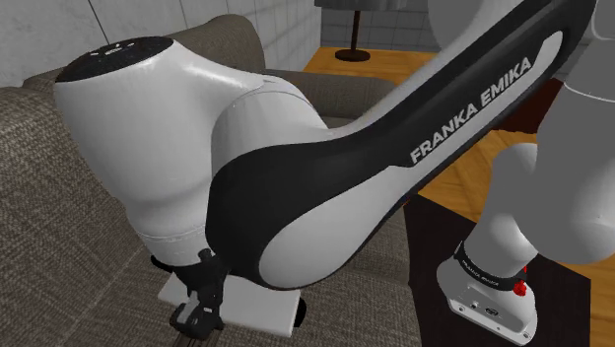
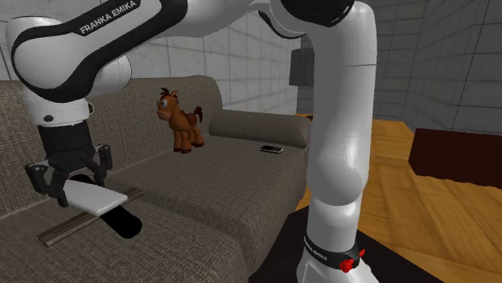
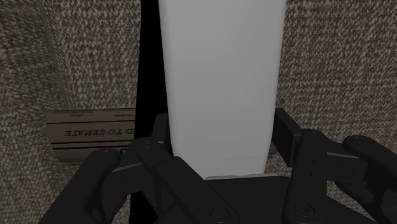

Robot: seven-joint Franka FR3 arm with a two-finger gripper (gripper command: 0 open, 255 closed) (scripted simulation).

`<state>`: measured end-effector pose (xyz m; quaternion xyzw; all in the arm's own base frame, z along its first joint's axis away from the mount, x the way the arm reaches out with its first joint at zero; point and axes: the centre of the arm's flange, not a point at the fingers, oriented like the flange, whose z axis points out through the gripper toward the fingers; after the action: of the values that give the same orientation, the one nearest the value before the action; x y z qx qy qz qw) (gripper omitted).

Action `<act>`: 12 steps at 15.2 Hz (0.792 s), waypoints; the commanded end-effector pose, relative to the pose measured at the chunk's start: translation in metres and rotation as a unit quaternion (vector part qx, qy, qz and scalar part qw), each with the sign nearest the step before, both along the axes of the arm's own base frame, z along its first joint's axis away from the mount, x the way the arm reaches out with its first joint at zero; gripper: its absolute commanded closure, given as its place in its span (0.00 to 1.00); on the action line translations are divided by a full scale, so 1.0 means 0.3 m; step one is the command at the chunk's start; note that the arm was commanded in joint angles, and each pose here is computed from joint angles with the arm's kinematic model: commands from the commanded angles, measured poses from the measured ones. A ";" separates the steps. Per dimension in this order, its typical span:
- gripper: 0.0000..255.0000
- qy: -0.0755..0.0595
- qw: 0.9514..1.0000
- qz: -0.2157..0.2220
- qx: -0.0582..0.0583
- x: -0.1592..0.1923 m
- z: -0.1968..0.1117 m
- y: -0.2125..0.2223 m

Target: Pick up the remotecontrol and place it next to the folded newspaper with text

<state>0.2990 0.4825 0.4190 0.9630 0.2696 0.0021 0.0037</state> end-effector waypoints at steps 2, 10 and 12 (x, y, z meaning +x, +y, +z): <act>1.00 0.000 1.000 -0.001 0.000 -0.021 0.002 0.132; 1.00 0.000 1.000 -0.001 0.000 -0.097 0.004 0.475; 1.00 0.000 1.000 -0.001 0.000 -0.116 0.004 0.561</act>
<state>0.2655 0.6389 0.4198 0.9631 0.2692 0.0019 0.0031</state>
